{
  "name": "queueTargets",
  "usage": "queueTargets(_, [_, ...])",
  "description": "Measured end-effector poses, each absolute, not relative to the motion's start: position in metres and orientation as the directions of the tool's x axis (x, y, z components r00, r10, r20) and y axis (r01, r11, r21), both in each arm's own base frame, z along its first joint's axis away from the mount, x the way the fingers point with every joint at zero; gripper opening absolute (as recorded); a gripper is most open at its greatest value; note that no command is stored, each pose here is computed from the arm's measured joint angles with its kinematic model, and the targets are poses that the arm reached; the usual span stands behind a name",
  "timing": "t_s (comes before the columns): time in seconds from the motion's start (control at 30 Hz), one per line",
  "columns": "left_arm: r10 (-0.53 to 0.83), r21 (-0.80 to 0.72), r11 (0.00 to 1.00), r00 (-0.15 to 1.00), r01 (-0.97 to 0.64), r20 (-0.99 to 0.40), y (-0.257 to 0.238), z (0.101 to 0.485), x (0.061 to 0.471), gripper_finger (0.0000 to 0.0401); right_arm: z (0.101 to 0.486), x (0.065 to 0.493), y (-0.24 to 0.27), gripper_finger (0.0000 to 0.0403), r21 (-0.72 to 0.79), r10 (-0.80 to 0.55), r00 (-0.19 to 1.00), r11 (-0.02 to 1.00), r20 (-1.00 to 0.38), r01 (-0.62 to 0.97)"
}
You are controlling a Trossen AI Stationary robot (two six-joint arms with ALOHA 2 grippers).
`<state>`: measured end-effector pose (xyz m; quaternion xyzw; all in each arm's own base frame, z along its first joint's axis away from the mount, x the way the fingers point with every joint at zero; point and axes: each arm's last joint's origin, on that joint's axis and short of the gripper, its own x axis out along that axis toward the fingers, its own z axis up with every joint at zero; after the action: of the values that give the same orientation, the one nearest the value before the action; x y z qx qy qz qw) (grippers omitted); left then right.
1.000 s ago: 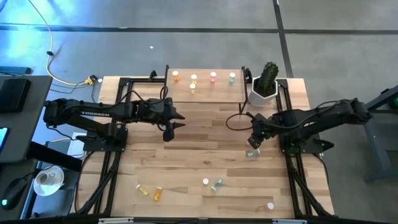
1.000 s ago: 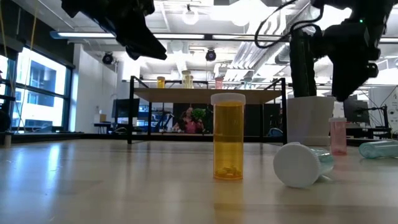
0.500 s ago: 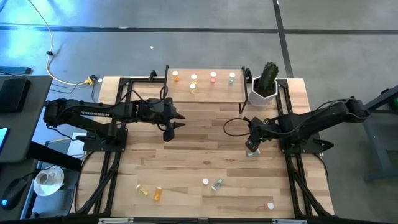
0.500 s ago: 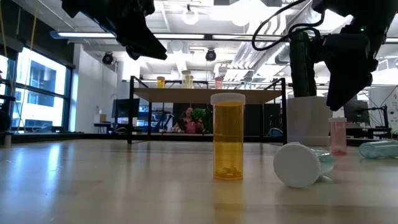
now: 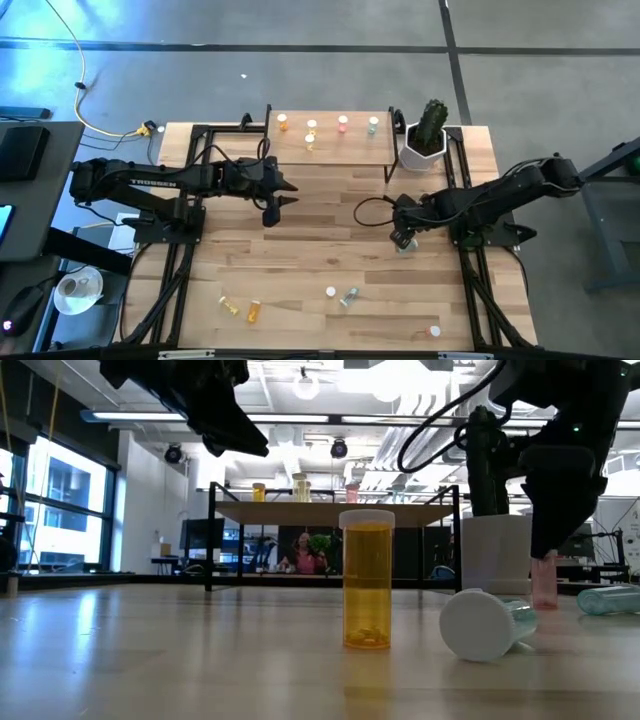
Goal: Pick and place medicine bottles onto shelf by color
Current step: Put the top pink pill bottle on the shelf aligned with the other pink pill bottle
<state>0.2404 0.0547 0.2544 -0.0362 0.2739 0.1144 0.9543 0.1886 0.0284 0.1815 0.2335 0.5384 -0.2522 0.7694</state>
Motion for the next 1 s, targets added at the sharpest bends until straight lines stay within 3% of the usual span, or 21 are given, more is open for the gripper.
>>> queueTargets(0.13, [0.199,-0.006,0.971,0.824,-0.238,-0.531,0.055,0.254,0.240,0.0131,0.182,0.189,0.028,0.0153,0.088,-0.137,0.294,0.764,-0.946,0.640])
queueTargets(0.4, [0.199,-0.006,0.971,0.823,-0.238,-0.532,0.055,0.254,0.240,0.0131,0.182,0.189,0.028,0.0092,0.089,-0.137,0.295,0.764,-0.946,0.640])
queueTargets(0.67, [0.253,0.037,0.960,0.807,-0.276,-0.533,0.056,0.254,0.240,0.0131,0.188,0.193,0.030,0.0105,0.117,-0.118,0.316,0.764,-0.941,0.634])
queueTargets(1.0, [0.389,0.135,0.916,0.747,-0.379,-0.540,0.070,0.253,0.235,0.0131,0.246,0.221,0.020,0.0104,0.198,-0.144,0.495,0.795,-0.857,0.573])
